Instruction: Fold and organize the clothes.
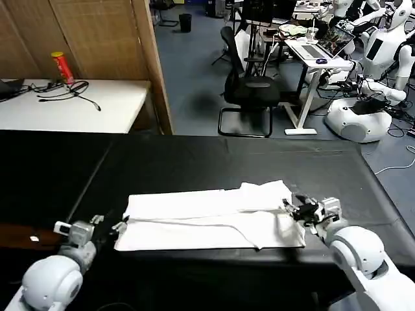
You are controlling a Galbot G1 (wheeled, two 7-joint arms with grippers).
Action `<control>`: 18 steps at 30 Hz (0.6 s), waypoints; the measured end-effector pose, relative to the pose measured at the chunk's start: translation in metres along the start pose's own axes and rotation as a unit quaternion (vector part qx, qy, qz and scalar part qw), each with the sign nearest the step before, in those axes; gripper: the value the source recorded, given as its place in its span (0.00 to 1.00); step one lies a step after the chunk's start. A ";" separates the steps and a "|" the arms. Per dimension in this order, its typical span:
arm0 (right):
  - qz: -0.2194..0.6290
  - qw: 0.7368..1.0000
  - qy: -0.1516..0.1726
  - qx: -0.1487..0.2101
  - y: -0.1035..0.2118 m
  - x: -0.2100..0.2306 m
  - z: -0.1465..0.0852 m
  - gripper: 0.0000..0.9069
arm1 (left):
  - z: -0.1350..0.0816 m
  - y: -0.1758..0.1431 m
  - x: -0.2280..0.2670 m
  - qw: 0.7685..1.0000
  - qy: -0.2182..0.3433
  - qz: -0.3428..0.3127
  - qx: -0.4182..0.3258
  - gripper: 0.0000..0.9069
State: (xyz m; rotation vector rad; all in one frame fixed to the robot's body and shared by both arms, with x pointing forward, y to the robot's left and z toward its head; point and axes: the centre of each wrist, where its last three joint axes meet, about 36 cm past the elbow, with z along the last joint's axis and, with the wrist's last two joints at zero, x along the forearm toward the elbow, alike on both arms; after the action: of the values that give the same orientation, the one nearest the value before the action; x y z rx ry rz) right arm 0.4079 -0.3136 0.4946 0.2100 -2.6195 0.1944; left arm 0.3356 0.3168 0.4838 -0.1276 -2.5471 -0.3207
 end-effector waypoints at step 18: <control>0.033 0.994 -0.031 -0.099 -0.002 -0.102 0.018 0.84 | -0.019 0.022 -0.093 0.984 -0.002 0.037 0.176 0.97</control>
State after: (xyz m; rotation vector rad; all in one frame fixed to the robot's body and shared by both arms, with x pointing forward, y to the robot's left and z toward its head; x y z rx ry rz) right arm 0.4882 -0.3067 0.4287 0.0610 -2.6876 -0.0504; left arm 0.4263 0.3312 0.4528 -0.0864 -2.5499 0.1601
